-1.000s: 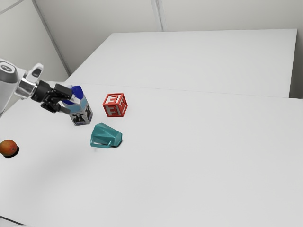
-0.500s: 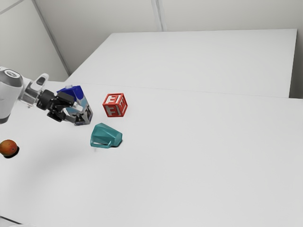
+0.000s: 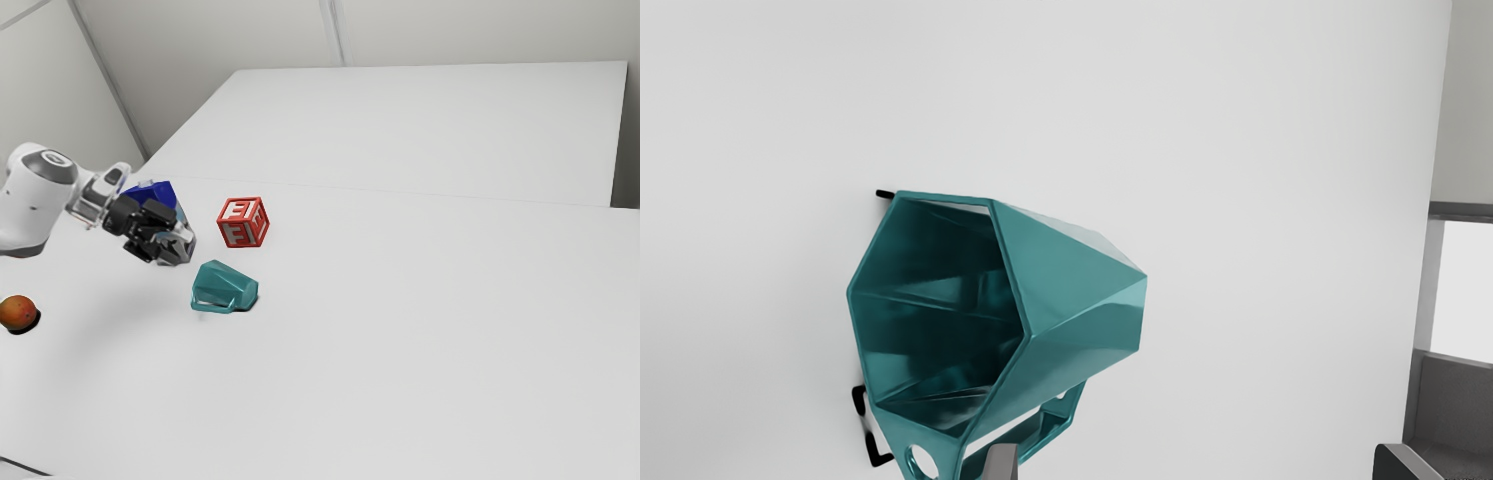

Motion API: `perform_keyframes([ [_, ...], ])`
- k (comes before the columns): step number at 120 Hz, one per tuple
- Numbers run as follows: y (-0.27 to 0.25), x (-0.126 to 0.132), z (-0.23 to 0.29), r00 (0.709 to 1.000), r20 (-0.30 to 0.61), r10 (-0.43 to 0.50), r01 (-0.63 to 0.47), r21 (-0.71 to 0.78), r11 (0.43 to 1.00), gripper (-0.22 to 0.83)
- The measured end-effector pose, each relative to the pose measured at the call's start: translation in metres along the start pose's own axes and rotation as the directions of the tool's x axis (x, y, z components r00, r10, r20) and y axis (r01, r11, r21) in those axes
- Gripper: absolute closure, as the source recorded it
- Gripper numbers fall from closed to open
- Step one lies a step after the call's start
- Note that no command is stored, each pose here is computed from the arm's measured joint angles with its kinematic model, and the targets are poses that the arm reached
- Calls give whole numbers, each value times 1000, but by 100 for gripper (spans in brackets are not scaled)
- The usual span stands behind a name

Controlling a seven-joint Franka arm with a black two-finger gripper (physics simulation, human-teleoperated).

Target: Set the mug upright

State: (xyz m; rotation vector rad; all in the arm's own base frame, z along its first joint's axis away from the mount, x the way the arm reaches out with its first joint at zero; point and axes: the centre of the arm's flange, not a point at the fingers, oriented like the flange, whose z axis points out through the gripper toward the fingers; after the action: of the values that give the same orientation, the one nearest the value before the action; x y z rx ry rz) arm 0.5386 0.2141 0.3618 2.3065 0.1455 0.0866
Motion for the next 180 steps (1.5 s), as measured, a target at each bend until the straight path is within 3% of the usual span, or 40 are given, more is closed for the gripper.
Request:
perform_keyframes([
  [107,-41,12,39,999,-7,-48,48,15,999,3],
  [180,-55,17,67,995,-98,18,-28,-102,994,3],
])
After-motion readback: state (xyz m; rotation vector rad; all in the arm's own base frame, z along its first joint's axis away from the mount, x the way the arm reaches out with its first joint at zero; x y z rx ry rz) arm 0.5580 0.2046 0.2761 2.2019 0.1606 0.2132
